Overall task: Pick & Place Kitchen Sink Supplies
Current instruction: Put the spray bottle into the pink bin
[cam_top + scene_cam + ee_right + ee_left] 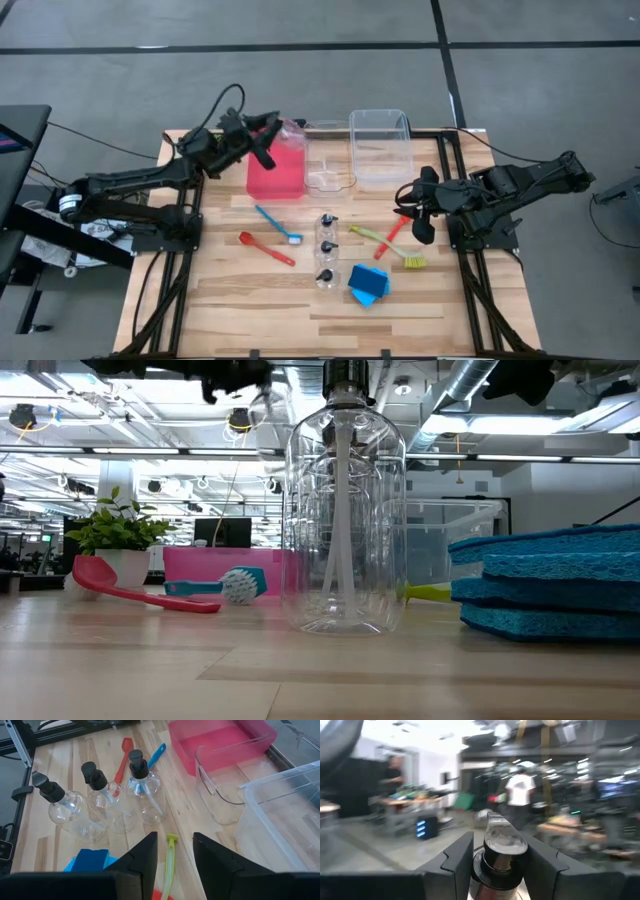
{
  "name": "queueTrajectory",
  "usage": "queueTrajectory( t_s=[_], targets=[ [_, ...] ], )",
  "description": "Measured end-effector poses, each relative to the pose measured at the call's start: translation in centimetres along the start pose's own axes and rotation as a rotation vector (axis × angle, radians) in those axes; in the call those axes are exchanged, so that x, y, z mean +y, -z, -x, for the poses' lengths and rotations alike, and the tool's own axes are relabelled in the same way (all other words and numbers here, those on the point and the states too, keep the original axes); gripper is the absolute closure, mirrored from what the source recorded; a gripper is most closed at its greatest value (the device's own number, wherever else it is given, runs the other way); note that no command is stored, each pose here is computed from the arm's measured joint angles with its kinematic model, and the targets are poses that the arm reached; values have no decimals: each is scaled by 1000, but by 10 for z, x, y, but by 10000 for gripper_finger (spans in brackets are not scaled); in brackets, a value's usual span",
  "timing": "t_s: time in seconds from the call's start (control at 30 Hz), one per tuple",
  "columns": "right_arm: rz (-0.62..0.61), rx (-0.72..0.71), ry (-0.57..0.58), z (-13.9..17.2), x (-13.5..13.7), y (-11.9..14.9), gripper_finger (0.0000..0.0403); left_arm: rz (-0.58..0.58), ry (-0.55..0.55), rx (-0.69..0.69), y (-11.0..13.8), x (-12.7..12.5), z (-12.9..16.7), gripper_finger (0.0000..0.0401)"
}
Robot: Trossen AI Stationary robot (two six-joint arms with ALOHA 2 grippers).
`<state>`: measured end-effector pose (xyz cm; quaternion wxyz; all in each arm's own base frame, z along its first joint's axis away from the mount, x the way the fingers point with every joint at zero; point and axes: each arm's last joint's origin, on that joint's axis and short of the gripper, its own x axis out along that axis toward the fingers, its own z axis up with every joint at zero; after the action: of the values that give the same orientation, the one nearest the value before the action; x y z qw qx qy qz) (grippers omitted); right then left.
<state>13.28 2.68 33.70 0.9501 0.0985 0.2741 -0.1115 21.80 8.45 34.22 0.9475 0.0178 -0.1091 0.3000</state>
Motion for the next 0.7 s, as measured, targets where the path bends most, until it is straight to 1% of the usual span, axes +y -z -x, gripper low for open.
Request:
queueTrajectory(
  t_s=[0.13,0.37,0.5,0.7],
  targets=[
    [0,0,1,0,0,0,284,-30,-110,53,6,18,-1,258],
    [0,-1,3,0,0,0,284,-65,-226,179,24,45,-9,258],
    [0,-1,3,0,0,0,284,-33,-272,248,38,56,-14,258],
    [0,-1,3,0,0,0,284,13,-305,346,63,67,-25,258]
  ],
)
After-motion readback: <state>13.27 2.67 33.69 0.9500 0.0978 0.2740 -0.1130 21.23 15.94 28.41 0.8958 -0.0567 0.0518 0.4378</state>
